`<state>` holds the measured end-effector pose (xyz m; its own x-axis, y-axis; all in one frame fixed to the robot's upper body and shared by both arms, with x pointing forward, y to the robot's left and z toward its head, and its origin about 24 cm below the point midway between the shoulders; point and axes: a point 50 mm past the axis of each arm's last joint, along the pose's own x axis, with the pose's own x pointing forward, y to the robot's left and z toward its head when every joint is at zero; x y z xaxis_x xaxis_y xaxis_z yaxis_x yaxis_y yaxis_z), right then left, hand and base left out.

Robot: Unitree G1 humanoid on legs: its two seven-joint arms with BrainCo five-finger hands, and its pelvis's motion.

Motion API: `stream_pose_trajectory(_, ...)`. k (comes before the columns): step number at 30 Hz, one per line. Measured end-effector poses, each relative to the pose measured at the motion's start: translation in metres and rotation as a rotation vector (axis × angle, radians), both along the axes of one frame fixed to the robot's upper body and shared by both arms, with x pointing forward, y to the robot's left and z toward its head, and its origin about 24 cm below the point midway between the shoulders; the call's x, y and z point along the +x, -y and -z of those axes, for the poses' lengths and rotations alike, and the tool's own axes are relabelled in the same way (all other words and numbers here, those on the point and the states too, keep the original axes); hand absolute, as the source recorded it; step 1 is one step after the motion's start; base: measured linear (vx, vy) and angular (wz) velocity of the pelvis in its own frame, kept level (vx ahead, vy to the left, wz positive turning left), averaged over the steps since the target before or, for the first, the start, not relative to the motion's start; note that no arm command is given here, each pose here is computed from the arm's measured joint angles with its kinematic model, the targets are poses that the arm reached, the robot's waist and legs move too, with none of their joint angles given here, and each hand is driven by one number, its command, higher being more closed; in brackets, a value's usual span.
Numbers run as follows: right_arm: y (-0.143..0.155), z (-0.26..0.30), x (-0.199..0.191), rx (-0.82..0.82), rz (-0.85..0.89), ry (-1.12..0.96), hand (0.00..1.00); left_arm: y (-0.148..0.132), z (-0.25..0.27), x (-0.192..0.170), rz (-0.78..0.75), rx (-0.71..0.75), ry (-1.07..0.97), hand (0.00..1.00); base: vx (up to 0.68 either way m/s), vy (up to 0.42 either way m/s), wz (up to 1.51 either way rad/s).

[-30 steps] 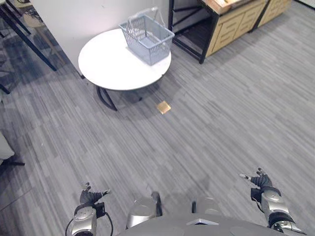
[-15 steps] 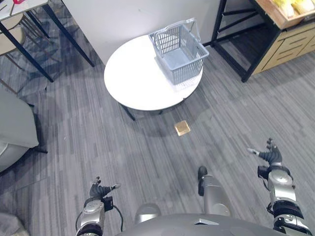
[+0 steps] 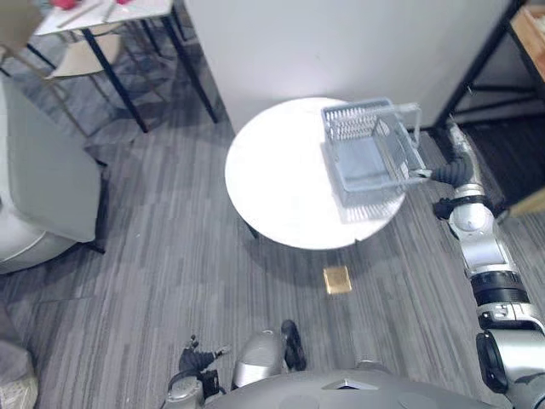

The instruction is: Pick vegetable in the basket

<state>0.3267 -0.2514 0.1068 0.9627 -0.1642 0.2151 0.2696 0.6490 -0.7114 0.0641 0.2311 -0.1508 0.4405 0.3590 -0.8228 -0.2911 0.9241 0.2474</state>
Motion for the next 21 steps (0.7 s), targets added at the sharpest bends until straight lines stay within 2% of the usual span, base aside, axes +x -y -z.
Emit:
stream_pose_trajectory(5, -0.015, 0.002, 0.006, -0.090, -0.058, -0.027, 0.00, -0.005, 0.001, 0.002, 0.062, 0.021, -0.038, 0.00, 0.34, -0.154, 0.90)
stream_pose_trajectory(8, -0.010, 0.001, 0.008, -0.122, -0.064, -0.053, 0.00, -0.007, -0.001, 0.008, 0.068, 0.029, -0.023, 0.00, 0.21, -0.264, 0.69)
stream_pose_trajectory(12, -0.008, 0.003, 0.012, -0.135, -0.061, -0.090, 0.00, -0.026, -0.006, 0.008, 0.081, 0.079, -0.033, 0.00, 0.22, -0.430, 0.43)
stream_pose_trajectory(15, -0.006, -0.012, 0.019, -0.247, -0.085, -0.087, 0.00, -0.002, -0.001, 0.016, 0.105, 0.026, -0.010, 0.00, 0.15, -0.364, 0.03)
stream_pose_trajectory(21, 0.004, -0.013, 0.025, -0.302, -0.065, -0.131, 0.00, 0.000, -0.002, 0.020, 0.117, 0.030, 0.018, 0.00, 0.01, -0.083, 0.16)
